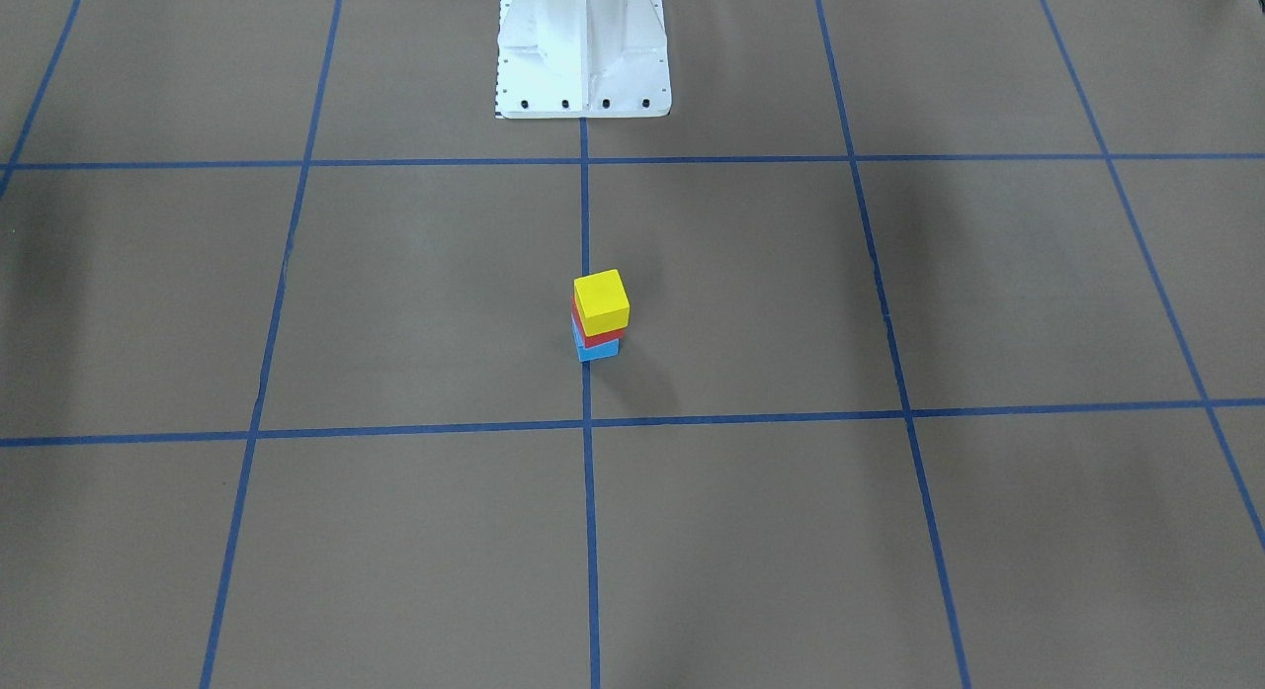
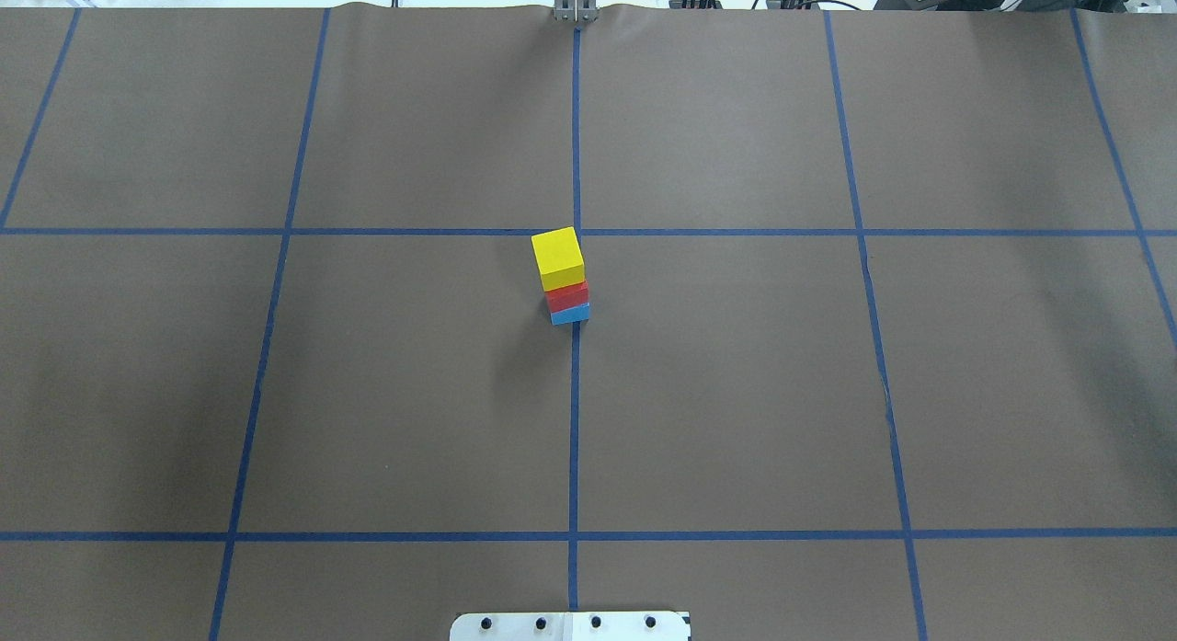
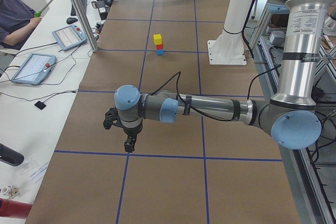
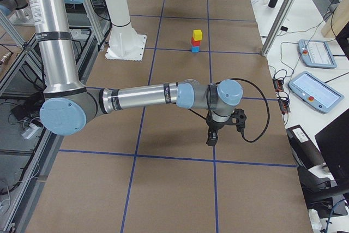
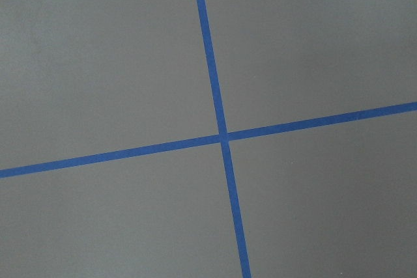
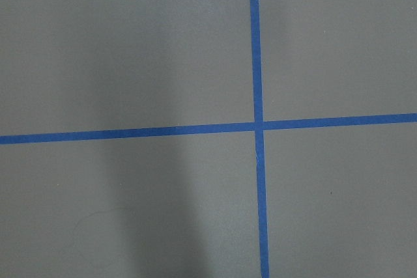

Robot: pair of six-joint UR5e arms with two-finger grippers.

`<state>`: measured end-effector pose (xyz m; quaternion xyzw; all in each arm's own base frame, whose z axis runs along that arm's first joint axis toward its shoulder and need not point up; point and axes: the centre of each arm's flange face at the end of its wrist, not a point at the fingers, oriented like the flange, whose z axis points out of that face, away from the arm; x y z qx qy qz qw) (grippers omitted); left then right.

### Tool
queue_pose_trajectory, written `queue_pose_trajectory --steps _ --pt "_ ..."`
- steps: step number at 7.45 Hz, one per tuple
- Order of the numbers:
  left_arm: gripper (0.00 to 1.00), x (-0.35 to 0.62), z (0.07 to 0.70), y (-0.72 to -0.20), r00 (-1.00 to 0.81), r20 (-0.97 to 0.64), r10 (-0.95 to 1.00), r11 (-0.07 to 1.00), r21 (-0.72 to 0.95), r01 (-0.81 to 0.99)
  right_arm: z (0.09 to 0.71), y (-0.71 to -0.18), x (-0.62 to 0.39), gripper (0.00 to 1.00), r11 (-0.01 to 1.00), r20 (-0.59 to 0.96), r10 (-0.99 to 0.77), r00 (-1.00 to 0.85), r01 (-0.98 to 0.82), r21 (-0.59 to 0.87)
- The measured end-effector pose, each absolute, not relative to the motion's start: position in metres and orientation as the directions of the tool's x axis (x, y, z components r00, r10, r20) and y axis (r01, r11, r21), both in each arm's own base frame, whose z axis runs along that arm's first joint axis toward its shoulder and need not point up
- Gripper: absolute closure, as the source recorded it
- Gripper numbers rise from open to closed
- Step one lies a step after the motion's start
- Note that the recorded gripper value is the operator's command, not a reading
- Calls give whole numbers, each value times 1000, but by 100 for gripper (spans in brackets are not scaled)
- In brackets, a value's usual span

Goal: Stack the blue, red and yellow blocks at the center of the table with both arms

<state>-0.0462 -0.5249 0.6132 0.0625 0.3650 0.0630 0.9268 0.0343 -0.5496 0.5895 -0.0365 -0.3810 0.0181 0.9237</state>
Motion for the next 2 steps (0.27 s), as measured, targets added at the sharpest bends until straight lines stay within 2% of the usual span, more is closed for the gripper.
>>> queue_pose_trajectory --steps 2 --pt "0 -46 614 -524 726 -670 155 986 154 -68 590 -550 34 0 997 702 62 709 -6 -83"
